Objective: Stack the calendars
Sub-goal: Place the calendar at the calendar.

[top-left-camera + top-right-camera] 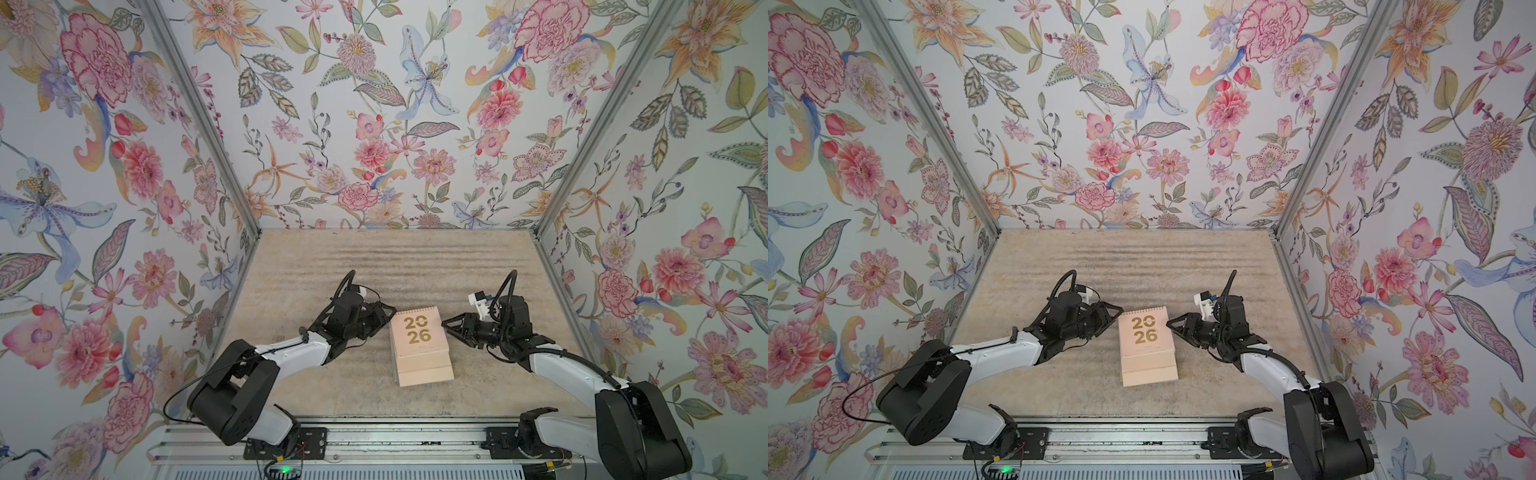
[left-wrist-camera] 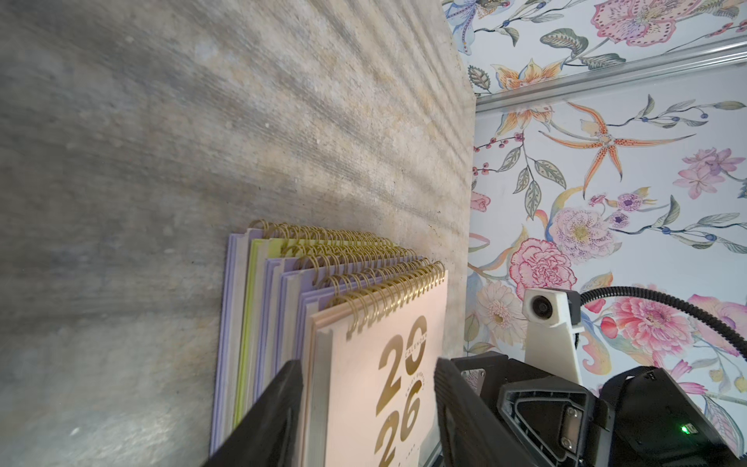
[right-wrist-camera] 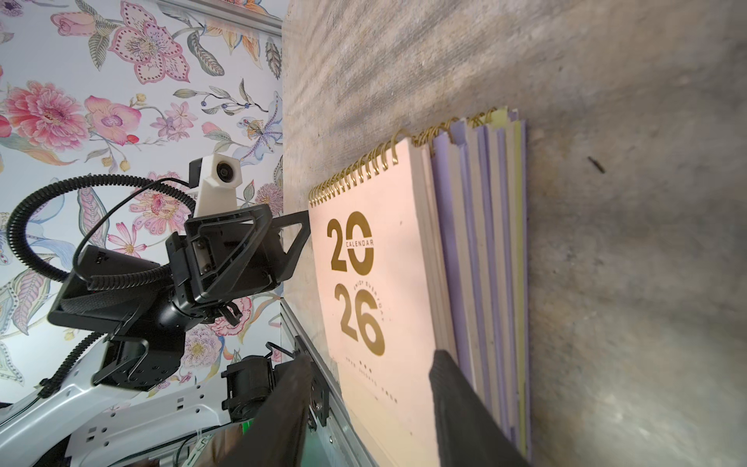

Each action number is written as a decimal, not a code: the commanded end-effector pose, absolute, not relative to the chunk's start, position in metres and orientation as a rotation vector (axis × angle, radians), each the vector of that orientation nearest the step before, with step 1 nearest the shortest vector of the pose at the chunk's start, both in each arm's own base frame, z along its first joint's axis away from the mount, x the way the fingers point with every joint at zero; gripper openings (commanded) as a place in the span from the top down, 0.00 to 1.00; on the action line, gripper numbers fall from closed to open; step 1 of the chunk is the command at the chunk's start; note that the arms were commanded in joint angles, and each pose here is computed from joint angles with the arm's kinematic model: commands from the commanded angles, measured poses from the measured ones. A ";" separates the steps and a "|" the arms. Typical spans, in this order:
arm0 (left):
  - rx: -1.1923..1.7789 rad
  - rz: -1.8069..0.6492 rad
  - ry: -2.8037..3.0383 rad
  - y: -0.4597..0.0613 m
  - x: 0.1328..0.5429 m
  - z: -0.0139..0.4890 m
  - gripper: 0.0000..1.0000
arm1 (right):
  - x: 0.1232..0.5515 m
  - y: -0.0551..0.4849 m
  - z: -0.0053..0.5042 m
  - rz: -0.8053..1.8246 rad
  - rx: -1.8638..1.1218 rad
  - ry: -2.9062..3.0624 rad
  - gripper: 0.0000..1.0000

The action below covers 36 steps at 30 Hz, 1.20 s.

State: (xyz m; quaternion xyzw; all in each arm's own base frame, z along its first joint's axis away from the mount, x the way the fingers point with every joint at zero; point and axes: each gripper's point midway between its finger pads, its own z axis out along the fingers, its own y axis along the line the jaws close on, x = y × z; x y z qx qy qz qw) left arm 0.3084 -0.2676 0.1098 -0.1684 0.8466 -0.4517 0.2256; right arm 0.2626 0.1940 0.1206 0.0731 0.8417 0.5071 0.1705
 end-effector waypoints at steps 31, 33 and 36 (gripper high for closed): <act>-0.398 -1.203 2.288 -0.271 0.327 0.135 0.12 | 0.262 0.154 0.129 1.304 0.269 2.327 0.26; -0.393 -1.154 2.273 -0.258 0.333 0.143 0.00 | 0.266 0.146 0.134 1.278 0.276 2.300 0.14; -0.404 -1.056 2.231 -0.227 0.344 0.155 0.00 | 0.273 0.133 0.141 1.223 0.306 2.263 0.01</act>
